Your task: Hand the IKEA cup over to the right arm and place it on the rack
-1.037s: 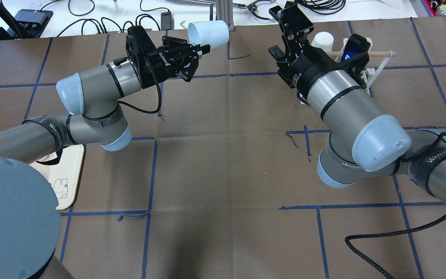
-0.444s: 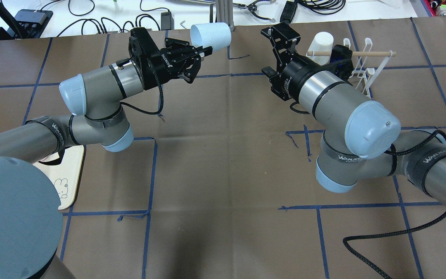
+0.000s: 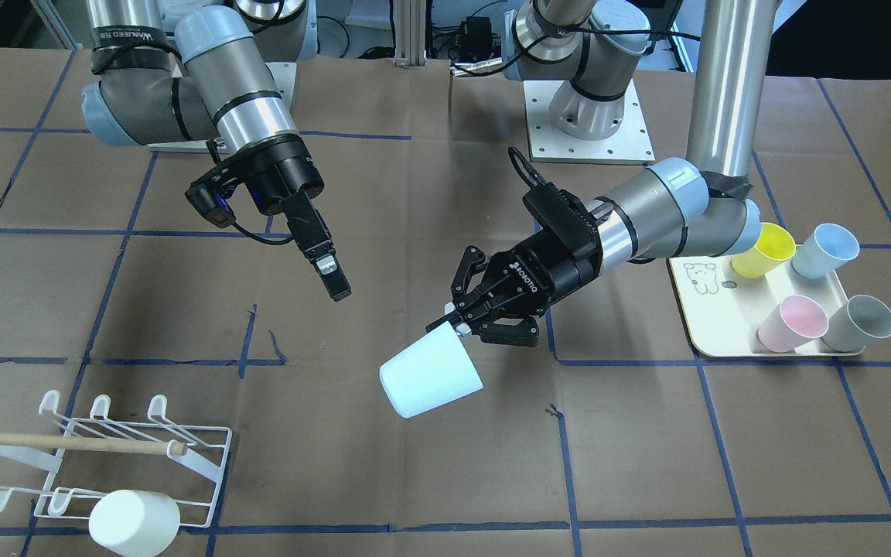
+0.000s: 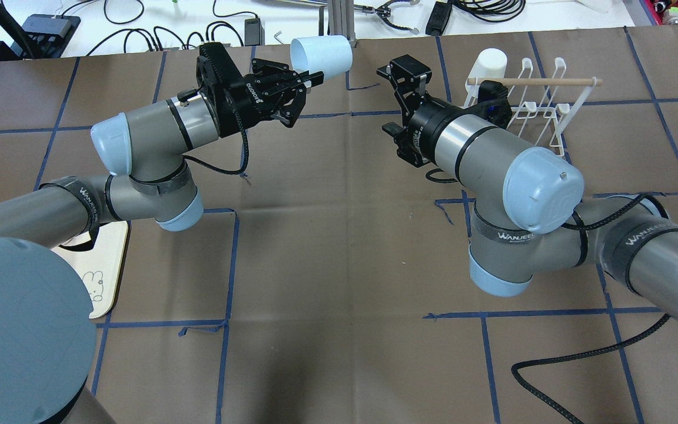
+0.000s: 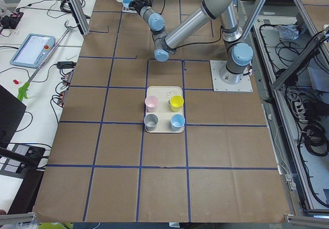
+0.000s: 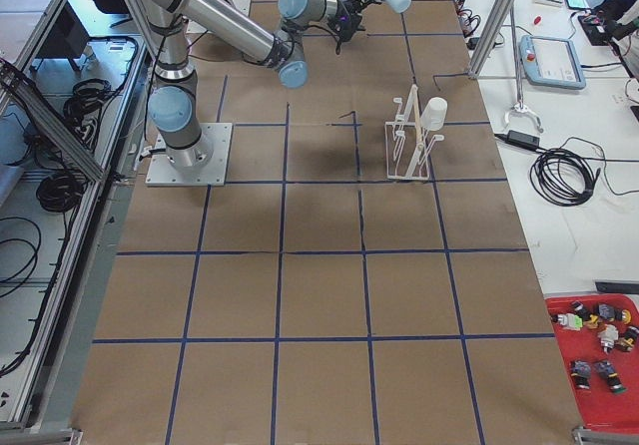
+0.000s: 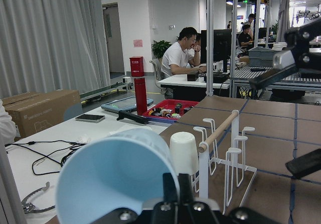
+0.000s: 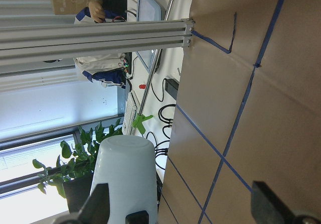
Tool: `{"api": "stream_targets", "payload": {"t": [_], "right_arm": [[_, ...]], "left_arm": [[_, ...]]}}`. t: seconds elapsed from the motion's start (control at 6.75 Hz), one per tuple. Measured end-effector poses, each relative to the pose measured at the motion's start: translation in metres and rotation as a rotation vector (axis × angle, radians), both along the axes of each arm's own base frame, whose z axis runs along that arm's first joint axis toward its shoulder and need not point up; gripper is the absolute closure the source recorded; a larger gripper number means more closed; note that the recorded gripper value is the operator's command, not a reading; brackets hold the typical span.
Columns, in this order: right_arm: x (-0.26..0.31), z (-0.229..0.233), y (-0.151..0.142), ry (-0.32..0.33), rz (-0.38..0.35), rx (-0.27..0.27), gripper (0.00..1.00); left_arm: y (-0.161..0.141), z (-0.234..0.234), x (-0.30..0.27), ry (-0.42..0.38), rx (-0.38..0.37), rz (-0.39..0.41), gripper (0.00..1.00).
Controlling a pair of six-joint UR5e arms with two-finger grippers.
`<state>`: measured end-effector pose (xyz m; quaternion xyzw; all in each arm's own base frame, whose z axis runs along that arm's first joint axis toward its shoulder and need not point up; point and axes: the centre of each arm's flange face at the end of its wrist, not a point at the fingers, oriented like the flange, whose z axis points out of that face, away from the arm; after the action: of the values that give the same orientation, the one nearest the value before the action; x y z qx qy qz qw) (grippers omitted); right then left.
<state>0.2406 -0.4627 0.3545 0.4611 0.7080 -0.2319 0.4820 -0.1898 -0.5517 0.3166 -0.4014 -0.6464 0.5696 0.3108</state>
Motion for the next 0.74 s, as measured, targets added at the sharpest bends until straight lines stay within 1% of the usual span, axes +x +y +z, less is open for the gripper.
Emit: {"api": "stream_targets", "payload": {"t": [0.3,0.44,0.74], "right_arm": [[0.017,0.003,-0.017,-0.004,0.027,-0.012,0.00],[0.020,0.008,-0.024,-0.011,0.028,-0.019,0.00],[0.026,0.007,-0.046,-0.026,0.021,-0.009,0.00]], "left_arm": [[0.001,0.000,-0.001,0.001,0.001,-0.003,0.97],[0.001,0.000,-0.002,0.001,0.000,-0.004,0.97],[0.001,0.001,-0.003,0.001,-0.001,-0.006,0.97]]}}
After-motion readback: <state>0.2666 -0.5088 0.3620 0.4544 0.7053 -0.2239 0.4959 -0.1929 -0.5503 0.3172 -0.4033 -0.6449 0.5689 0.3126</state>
